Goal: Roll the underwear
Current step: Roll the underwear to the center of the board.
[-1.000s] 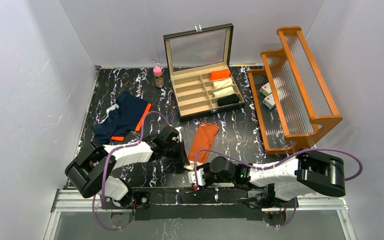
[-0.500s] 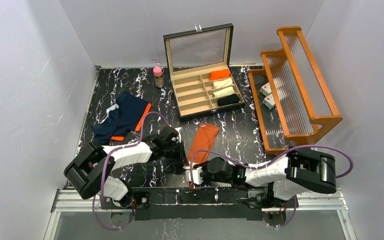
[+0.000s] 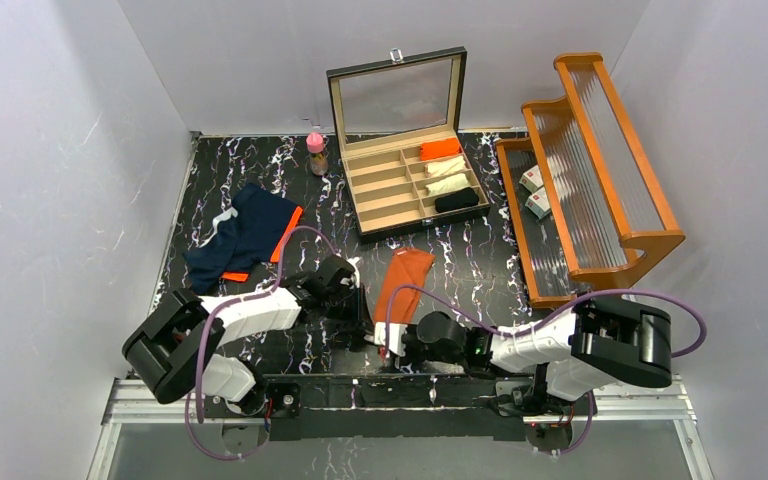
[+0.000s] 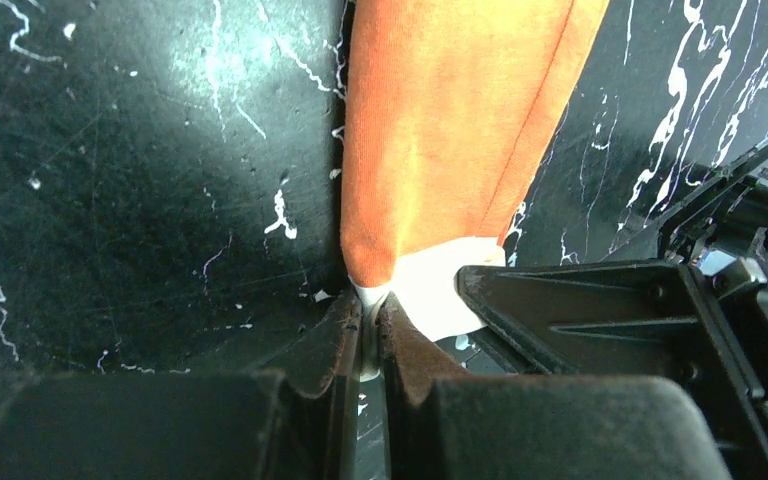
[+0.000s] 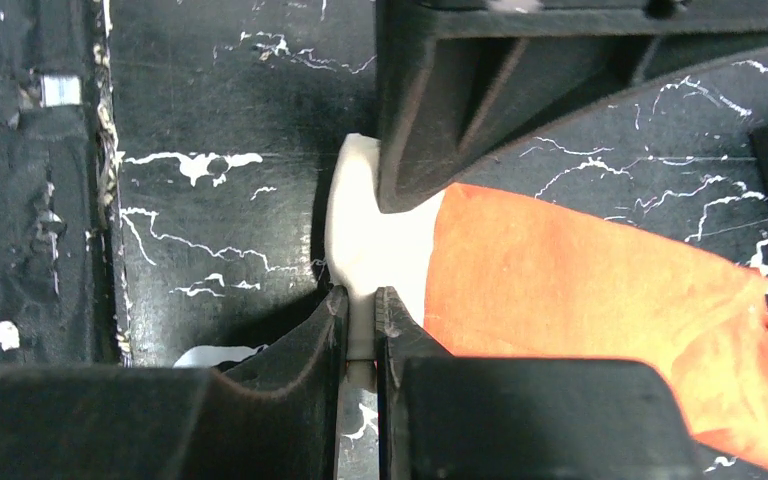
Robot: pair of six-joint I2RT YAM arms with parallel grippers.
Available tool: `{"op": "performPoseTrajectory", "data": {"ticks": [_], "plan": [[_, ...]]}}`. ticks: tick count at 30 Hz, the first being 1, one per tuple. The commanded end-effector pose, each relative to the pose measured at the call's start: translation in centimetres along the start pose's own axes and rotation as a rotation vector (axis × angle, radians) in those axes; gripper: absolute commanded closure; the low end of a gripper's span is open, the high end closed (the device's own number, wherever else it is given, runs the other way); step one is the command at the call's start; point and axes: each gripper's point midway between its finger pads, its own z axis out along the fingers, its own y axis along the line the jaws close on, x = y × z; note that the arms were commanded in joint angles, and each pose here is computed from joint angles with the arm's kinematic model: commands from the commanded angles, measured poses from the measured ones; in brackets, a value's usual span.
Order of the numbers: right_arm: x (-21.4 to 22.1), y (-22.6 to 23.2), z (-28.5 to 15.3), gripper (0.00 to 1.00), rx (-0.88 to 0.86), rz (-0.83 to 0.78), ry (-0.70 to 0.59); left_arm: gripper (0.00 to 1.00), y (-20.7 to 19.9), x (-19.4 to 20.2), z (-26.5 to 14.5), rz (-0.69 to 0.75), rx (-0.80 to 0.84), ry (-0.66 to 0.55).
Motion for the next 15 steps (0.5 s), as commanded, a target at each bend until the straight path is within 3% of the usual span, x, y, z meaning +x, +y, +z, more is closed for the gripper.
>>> {"op": "performPoseTrajectory", "data": {"ticks": [1,4,8,15], "plan": [[1.1,1.9,-0.2,0.99,-0.082,0.203,0.001,0.93,1.1,1.3,-0.7,-0.02,-0.033,0.017],[0.0,2.7,-0.5,0.99,-0.157,0.312,-0.078,0.85,0.9,0.8,-1.1,-0.028,-0.026,-0.022],[-1.3,3.0,-0.7,0.99,-0.239,0.433,-0.169,0.62,-0.1,0.0,-1.5,-0.037,0.021,-0.071],[-2.9,2.6,-1.5,0.99,-0.319,0.697,-0.275,0.51,-1.2,-1.2,-1.8,-0.037,0.061,-0.125]]}}
